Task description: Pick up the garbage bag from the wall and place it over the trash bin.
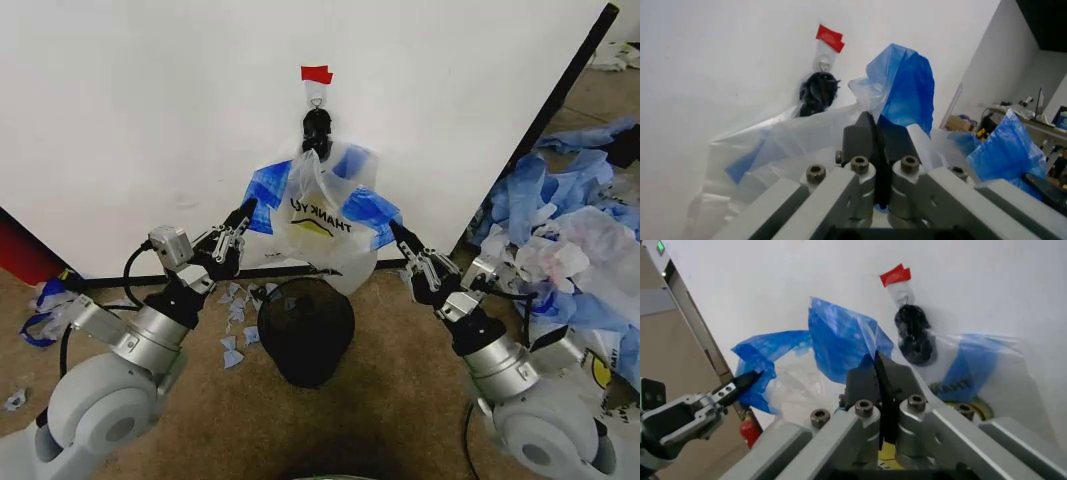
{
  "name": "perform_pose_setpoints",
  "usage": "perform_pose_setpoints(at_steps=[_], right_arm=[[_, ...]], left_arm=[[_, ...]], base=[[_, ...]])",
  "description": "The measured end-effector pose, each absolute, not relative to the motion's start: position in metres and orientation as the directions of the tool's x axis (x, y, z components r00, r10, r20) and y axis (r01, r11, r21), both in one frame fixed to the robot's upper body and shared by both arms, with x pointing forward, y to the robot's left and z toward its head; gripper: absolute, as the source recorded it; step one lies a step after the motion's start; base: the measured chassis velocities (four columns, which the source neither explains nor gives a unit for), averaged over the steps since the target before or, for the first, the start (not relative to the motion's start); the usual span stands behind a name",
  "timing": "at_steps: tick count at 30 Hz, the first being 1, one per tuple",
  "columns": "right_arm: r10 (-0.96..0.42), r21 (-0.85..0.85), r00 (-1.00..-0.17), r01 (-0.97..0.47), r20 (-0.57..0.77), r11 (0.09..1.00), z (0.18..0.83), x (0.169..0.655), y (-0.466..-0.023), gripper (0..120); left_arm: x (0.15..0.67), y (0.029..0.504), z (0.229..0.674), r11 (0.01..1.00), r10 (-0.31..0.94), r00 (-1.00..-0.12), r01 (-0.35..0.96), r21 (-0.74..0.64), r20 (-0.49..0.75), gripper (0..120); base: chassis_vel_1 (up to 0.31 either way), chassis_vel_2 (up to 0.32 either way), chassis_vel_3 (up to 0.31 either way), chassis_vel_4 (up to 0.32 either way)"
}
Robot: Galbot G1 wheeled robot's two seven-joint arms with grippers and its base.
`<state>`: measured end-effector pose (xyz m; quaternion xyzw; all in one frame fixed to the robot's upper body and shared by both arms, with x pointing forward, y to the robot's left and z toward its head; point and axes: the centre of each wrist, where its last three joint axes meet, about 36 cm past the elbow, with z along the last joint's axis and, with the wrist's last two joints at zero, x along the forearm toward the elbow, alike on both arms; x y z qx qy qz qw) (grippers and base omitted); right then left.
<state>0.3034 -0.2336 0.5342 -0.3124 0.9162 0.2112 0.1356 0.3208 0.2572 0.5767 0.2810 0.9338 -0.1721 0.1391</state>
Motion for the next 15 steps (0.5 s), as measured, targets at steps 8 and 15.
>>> perform_pose_setpoints(at_steps=[8, 15], right_arm=[[-0.522, 0.305, -0.765, -0.635, -0.378, 0.71, 0.537, 0.293, -0.23, 0], [-0.52, 0.324, -0.775, -0.626, -0.358, 0.71, 0.527, 0.29, -0.227, 0]], left_arm=[[0.313, 0.256, 0.579, 0.779, 0.479, -0.802, 0.576, -0.248, -0.357, 0], [0.315, 0.254, 0.566, 0.782, 0.466, -0.817, 0.56, -0.274, -0.338, 0]], base=[[0.0, 0.0, 0.0, 0.0], [0.0, 0.0, 0.0, 0.0]])
